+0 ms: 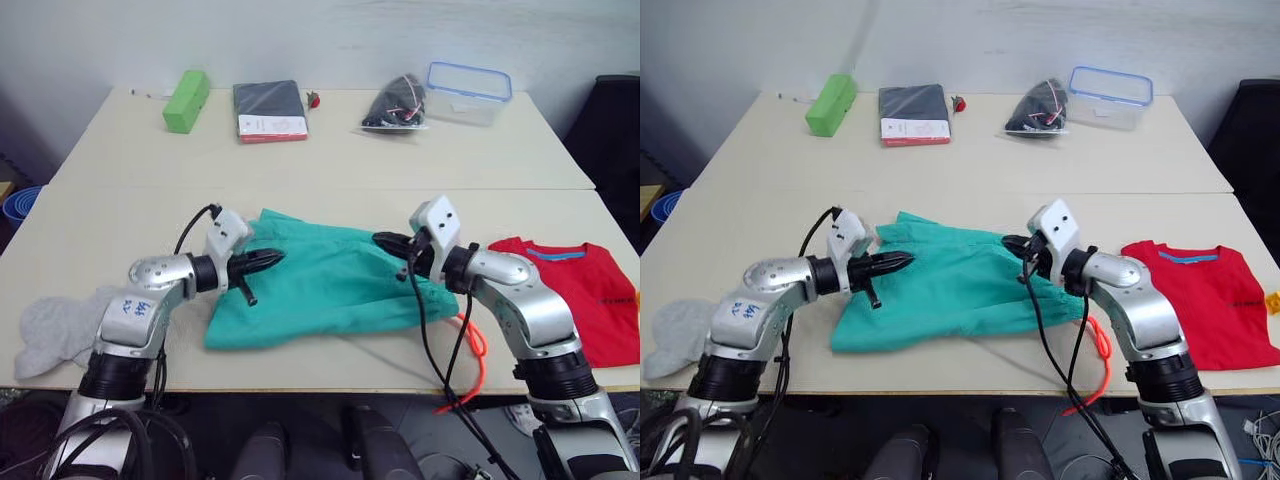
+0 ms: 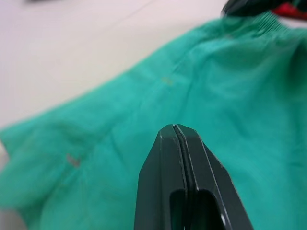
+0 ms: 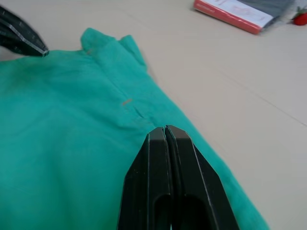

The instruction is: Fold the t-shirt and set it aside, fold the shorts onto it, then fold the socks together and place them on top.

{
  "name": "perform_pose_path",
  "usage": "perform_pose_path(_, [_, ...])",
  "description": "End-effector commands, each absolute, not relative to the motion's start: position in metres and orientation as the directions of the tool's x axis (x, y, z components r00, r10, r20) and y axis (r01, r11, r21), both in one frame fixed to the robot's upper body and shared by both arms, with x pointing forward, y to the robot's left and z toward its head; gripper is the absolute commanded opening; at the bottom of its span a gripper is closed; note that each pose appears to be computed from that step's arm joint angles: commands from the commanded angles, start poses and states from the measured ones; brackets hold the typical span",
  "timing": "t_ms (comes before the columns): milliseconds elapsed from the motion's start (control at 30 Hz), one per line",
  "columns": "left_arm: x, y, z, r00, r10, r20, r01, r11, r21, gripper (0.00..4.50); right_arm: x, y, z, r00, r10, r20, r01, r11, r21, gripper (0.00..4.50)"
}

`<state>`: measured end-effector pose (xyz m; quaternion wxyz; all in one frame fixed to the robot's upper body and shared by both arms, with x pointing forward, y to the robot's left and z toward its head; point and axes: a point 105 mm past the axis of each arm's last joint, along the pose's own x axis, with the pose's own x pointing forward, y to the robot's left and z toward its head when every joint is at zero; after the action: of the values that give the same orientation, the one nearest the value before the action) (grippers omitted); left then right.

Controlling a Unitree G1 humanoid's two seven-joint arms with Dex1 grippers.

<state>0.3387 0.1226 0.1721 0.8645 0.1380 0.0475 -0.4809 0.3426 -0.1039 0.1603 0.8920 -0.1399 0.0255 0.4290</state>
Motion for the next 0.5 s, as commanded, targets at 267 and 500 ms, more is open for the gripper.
perform_pose_path(267, [0.394,0.111,0.129,0.578,-0.716,-0.391,0.813,0.547,0.201,0.0,0.34,-0.08,0.128,0.623,0.72,-0.304,-0.778,0.53,-0.337,0.05])
perform_pose_path(500, [0.395,0.129,0.099,0.579,-0.661,-0.478,0.806,0.554,0.209,0.0,0.33,-0.107,0.11,0.659,0.641,-0.393,-0.752,0.581,-0.311,0.05])
